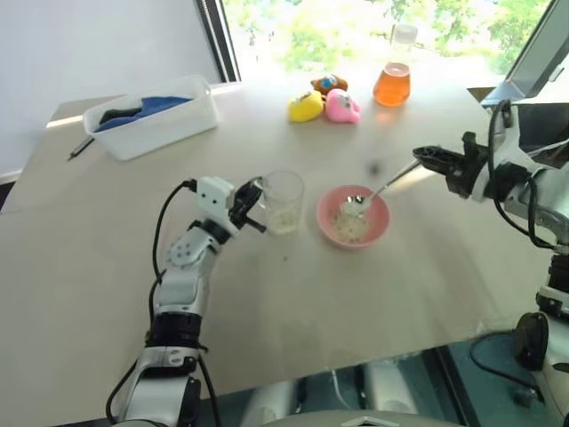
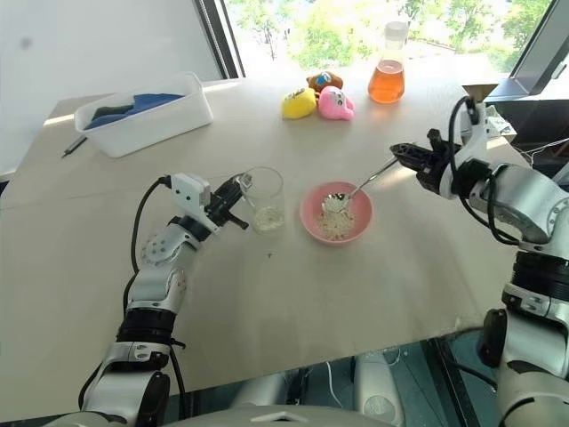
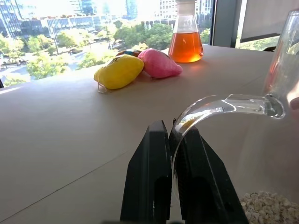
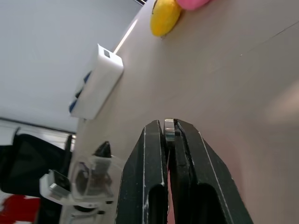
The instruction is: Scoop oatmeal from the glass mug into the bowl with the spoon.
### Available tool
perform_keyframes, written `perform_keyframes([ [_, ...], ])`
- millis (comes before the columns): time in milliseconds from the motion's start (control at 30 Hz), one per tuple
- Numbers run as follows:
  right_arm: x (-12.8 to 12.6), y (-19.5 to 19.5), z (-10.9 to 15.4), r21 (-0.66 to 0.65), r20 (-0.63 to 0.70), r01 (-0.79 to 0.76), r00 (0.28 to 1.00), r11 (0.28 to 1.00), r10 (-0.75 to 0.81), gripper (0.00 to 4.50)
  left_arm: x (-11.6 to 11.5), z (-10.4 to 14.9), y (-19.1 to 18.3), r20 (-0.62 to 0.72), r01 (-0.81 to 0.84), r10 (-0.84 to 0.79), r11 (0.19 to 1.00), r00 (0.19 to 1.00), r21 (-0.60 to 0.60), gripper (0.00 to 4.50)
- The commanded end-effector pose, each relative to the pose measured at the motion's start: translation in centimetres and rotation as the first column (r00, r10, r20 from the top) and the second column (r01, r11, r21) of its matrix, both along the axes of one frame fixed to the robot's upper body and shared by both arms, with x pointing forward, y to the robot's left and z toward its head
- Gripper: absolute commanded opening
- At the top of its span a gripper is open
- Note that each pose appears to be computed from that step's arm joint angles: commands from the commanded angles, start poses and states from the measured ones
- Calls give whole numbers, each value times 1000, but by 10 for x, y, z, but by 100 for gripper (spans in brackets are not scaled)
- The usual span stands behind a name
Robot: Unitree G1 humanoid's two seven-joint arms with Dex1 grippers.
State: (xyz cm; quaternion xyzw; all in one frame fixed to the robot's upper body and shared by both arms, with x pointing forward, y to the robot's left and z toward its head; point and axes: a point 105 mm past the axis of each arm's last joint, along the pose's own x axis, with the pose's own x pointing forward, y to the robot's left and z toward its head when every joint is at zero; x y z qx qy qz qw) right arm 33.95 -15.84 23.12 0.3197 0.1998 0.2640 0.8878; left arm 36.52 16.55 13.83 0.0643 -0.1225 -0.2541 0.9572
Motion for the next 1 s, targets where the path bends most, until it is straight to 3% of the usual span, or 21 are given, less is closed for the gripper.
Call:
perform_keyframes([
  [33, -6, 15, 20, -178, 179, -42, 981, 983, 75, 0, 0, -10, 10, -25, -45, 46, 998, 999, 32, 1],
  [233, -13, 40, 48, -414, 429, -53, 869, 909, 246, 0, 0, -11, 9, -27, -47, 47, 998, 999, 32, 1],
  [300, -17, 46, 49, -447, 453, -71, 842, 892, 294, 0, -1, -13, 9, -31, -46, 47, 998, 998, 36, 1],
  [467, -31, 61, 51, -669, 530, -30, 681, 743, 505, 0, -1, -15, 10, -36, -45, 47, 998, 998, 39, 1],
  [533, -32, 61, 49, -701, 530, -19, 656, 713, 538, 0, 0, -16, 10, -38, -43, 45, 998, 998, 39, 1],
  [633, -25, 52, 48, -652, 535, -21, 696, 758, 480, 0, 0, -16, 9, -40, -40, 42, 998, 998, 39, 1],
  [733, -14, 41, 59, -451, 534, -65, 780, 890, 327, 0, 0, -17, 8, -43, -35, 37, 998, 998, 45, 1],
  [833, -12, 47, 87, -213, 556, -127, 800, 969, 227, 0, -1, -19, 7, -45, -31, 34, 998, 998, 50, 1],
  [900, -14, 57, 102, -92, 555, -179, 807, 979, 200, 0, -1, -19, 8, -43, -35, 37, 998, 998, 52, 1],
  [1000, -18, 71, 112, -8, 539, -237, 817, 971, 204, 0, -2, -20, 7, -43, -37, 39, 998, 998, 46, 1],
])
